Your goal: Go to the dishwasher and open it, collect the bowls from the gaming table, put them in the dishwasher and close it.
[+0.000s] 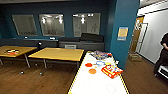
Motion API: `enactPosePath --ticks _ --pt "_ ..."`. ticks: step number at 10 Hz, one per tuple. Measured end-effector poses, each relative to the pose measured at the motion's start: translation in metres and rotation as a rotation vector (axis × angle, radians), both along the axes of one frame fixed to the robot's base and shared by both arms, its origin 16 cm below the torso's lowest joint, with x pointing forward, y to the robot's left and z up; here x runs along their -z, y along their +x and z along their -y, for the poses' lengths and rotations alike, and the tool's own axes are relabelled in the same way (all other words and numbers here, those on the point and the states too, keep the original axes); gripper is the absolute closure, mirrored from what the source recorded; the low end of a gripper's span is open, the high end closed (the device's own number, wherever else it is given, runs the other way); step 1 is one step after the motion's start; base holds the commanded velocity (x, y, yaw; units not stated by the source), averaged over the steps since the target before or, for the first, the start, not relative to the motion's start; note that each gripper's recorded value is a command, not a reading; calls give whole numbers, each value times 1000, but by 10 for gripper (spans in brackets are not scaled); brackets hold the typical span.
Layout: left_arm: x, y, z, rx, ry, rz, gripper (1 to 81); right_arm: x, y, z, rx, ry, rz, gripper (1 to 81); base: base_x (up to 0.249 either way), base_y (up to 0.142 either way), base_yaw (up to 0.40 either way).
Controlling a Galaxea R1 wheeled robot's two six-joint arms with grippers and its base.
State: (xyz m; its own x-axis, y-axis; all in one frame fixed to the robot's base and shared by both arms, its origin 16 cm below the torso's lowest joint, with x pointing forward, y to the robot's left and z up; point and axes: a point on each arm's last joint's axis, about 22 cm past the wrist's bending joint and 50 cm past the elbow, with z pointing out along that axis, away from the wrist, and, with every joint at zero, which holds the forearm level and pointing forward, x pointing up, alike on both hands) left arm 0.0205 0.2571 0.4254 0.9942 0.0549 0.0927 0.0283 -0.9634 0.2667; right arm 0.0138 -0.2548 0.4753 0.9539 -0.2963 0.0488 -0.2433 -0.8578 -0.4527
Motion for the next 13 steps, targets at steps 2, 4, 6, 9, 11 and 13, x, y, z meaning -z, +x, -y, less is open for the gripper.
enactPosePath --ticks 2,4,6,9,11,13 --pt "0 3 0 5 0 4 811 2 -4 -7 0 4 -6 811 -103 0 0" --pt "0 -2 3 11 -2 0 811 5 -11 -10 -1 1 -14 811 -108 0 0" --pt "0 1 3 11 -2 4 811 12 -12 1 -1 -31 -12 811 -109 0 0" --pt "0 0 4 16 -2 5 811 13 -13 -5 -3 -28 -13 811 -109 0 0" --pt "0 0 7 36 -4 10 811 16 -16 -10 -3 -30 -17 811 -111 0 0" --pt "0 1 9 36 -5 11 811 20 -16 -12 -4 -40 -18 811 -122 0 0"
